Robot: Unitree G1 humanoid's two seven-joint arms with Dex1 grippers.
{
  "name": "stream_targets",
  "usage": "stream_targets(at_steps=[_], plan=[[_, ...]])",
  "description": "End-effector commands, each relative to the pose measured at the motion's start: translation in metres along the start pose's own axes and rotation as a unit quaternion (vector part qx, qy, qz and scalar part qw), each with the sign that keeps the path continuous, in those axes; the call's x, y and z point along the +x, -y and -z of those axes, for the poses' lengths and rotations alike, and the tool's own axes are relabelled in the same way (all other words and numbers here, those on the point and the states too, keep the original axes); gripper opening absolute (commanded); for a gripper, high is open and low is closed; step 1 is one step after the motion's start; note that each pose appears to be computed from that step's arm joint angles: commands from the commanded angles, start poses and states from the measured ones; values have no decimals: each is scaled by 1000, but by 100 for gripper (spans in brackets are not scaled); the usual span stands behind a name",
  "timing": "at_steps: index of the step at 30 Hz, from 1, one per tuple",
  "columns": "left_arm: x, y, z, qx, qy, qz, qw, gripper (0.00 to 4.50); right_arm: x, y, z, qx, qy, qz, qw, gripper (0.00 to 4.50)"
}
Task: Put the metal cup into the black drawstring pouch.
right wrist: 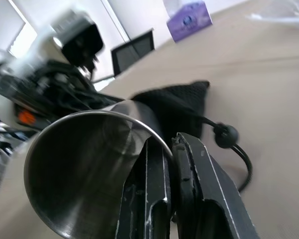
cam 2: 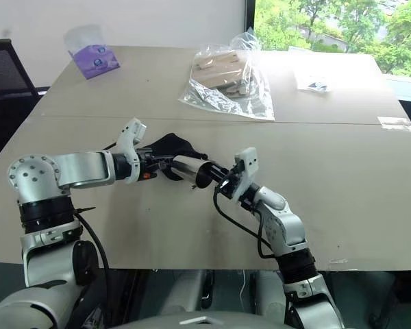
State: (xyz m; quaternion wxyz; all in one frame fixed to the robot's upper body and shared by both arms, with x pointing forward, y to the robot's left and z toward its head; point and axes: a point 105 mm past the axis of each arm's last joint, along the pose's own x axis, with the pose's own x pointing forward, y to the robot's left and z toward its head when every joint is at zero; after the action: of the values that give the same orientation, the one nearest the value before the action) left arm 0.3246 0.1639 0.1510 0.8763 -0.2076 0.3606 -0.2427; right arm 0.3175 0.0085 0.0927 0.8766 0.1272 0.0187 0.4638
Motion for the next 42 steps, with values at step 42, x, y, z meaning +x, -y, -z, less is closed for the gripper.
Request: stream_targets(at_steps=[42], plan=[[-19, 57, 8, 115, 20, 62, 991, 0, 57, -24, -9, -116, 10, -37, 992, 7]])
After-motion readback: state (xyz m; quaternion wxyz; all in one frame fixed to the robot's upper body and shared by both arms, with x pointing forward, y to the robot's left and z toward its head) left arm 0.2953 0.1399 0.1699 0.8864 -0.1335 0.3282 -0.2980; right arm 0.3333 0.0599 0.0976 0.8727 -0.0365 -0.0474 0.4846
